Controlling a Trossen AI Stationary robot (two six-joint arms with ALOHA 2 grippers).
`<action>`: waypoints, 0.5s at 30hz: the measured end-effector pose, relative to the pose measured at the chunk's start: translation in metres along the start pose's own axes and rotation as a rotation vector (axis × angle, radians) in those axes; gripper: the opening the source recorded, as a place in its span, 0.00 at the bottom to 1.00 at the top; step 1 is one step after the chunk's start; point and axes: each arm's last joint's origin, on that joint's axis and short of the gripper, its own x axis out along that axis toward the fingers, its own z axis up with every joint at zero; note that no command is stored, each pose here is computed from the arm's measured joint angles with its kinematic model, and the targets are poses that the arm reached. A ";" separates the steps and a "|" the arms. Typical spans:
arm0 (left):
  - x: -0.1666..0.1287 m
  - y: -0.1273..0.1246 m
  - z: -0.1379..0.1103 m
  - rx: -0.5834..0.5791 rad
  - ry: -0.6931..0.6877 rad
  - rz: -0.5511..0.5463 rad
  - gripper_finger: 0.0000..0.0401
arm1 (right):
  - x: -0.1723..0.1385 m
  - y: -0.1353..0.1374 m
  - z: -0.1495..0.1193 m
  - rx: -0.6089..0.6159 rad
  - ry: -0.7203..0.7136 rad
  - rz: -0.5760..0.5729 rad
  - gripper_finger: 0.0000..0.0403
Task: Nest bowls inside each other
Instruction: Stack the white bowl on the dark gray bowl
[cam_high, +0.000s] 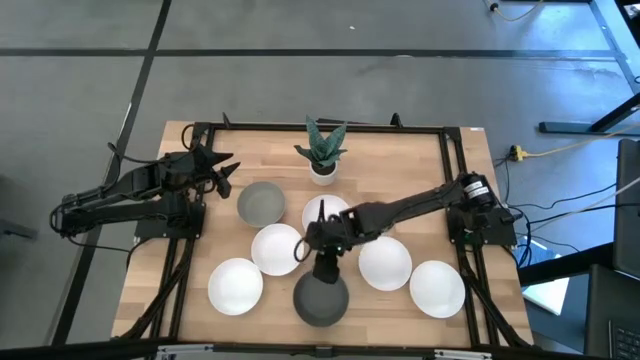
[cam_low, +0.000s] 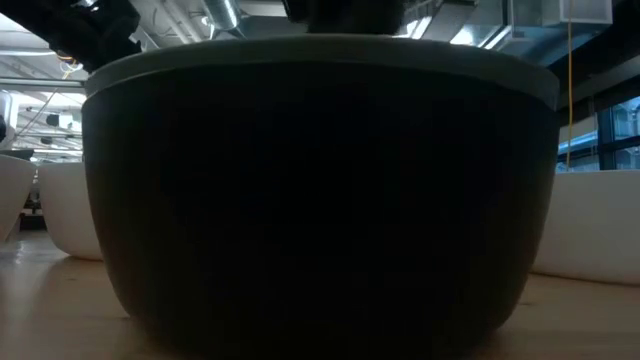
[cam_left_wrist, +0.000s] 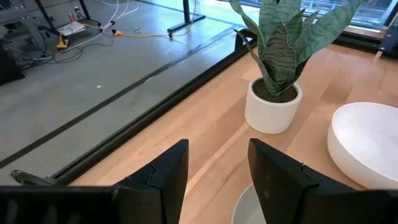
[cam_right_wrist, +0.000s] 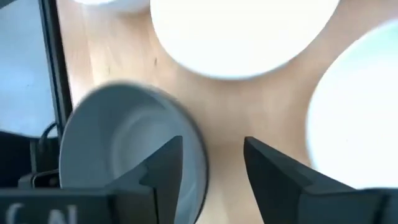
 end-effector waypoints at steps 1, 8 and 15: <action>0.000 0.000 0.000 0.000 0.000 0.000 0.40 | -0.003 -0.002 0.004 -0.018 -0.017 -0.021 0.43; 0.000 0.000 0.000 0.008 0.000 0.000 0.40 | -0.010 -0.020 0.014 -0.129 -0.044 -0.164 0.41; 0.000 0.000 0.000 0.012 0.000 0.000 0.40 | 0.002 -0.038 0.006 -0.201 0.018 -0.198 0.41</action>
